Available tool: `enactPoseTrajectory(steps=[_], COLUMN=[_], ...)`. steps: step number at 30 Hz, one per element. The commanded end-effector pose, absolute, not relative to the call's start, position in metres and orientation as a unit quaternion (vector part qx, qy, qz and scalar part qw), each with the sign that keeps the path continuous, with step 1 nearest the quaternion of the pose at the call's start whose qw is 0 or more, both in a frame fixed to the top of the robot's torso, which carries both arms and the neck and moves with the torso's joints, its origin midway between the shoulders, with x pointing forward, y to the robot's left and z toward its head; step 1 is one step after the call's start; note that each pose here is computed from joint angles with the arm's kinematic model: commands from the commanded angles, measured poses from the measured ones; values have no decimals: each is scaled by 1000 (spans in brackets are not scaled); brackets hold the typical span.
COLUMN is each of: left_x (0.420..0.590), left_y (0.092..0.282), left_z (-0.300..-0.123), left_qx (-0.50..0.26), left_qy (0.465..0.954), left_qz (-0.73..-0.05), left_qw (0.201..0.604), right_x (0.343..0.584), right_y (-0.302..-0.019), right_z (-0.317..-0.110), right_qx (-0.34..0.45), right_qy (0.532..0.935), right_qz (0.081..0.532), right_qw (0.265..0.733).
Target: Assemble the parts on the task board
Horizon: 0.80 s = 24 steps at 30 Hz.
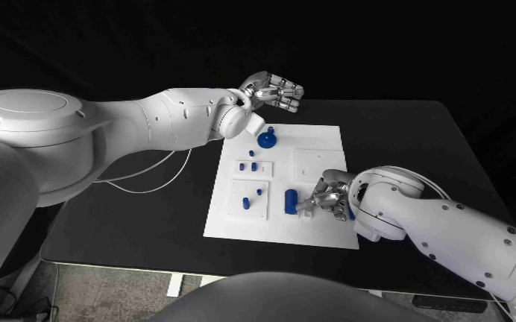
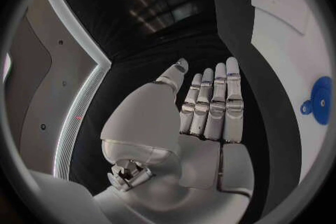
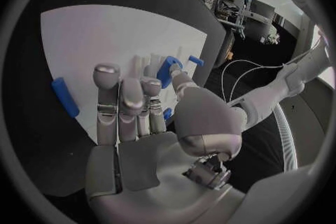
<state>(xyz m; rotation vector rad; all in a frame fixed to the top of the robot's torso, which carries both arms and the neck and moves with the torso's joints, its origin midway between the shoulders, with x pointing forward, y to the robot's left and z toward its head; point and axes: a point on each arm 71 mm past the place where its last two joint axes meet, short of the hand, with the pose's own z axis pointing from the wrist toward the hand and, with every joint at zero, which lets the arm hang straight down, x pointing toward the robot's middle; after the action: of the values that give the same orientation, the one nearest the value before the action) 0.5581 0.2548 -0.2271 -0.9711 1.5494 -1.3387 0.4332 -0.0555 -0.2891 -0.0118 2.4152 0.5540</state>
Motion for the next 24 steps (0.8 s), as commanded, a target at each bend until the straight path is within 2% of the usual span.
enactPoseTrajectory(steps=[1, 24], left_x=[558, 557], left_y=[252, 253], left_z=[-226, -226], left_qx=[-386, -386], left_qy=[618, 618], left_qz=[-544, -544], left_qw=[416, 417], right_x=[435, 436], right_y=[-56, -58], right_z=[-288, -289], right_qx=[-11, -4], right_qy=[913, 913], right_qz=[208, 210], right_qw=[350, 351])
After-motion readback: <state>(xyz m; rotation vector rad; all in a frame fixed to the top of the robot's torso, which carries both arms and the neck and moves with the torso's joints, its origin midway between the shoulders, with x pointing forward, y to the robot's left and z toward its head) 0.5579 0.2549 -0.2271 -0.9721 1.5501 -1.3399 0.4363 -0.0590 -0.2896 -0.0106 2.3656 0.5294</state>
